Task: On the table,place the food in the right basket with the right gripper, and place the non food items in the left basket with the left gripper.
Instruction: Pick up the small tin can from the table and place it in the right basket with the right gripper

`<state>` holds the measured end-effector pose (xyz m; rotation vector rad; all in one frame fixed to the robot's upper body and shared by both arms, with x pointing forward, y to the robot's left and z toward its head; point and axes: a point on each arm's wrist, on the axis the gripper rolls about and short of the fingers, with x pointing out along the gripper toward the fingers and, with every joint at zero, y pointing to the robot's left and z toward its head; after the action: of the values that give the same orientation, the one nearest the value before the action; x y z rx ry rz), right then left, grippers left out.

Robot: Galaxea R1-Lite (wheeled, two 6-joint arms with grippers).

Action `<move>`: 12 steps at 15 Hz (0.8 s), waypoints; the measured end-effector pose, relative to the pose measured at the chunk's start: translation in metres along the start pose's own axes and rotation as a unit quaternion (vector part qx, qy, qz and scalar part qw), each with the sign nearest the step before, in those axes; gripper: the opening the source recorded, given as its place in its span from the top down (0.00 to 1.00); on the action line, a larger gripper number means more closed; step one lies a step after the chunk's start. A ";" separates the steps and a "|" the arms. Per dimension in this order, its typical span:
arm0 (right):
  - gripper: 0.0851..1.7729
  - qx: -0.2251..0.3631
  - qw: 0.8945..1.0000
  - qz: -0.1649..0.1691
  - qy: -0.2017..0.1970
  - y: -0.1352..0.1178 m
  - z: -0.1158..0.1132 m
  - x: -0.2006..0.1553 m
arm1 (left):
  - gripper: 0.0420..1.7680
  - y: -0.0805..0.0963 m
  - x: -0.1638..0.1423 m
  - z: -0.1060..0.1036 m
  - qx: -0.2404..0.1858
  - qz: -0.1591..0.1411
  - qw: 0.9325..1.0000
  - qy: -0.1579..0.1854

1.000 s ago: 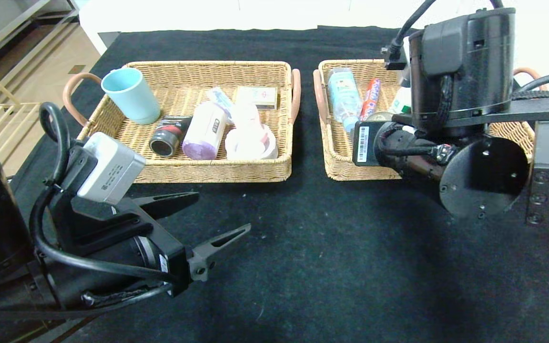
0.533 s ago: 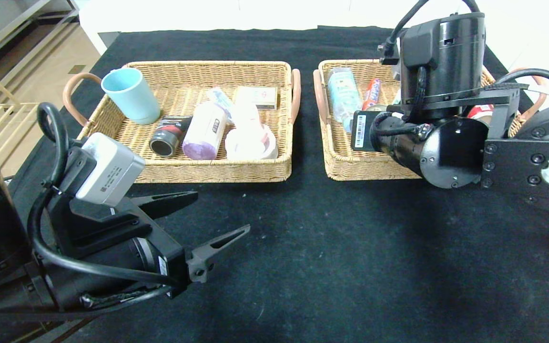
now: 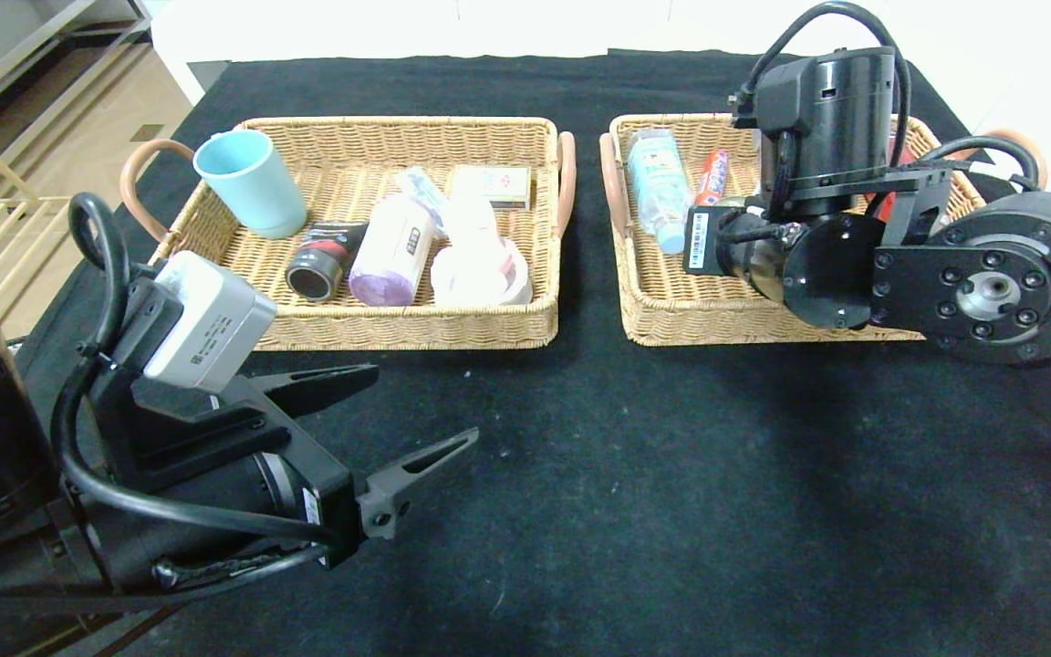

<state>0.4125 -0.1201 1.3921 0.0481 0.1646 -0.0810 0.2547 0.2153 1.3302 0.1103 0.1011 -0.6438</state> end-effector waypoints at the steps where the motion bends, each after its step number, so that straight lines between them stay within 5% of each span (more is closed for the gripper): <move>1: 0.34 0.000 1.000 -0.001 0.000 0.000 0.000 0.001 | 0.03 0.000 0.000 0.000 0.000 0.000 1.000 0.000; 12: 0.12 -0.002 1.000 -0.003 0.002 -0.001 -0.001 0.001 | 0.03 0.000 0.000 0.000 0.000 0.000 1.000 0.000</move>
<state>0.4137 -0.1209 1.3905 0.0443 0.1689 -0.0858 0.2546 0.2154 1.3301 0.1103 0.1014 -0.6438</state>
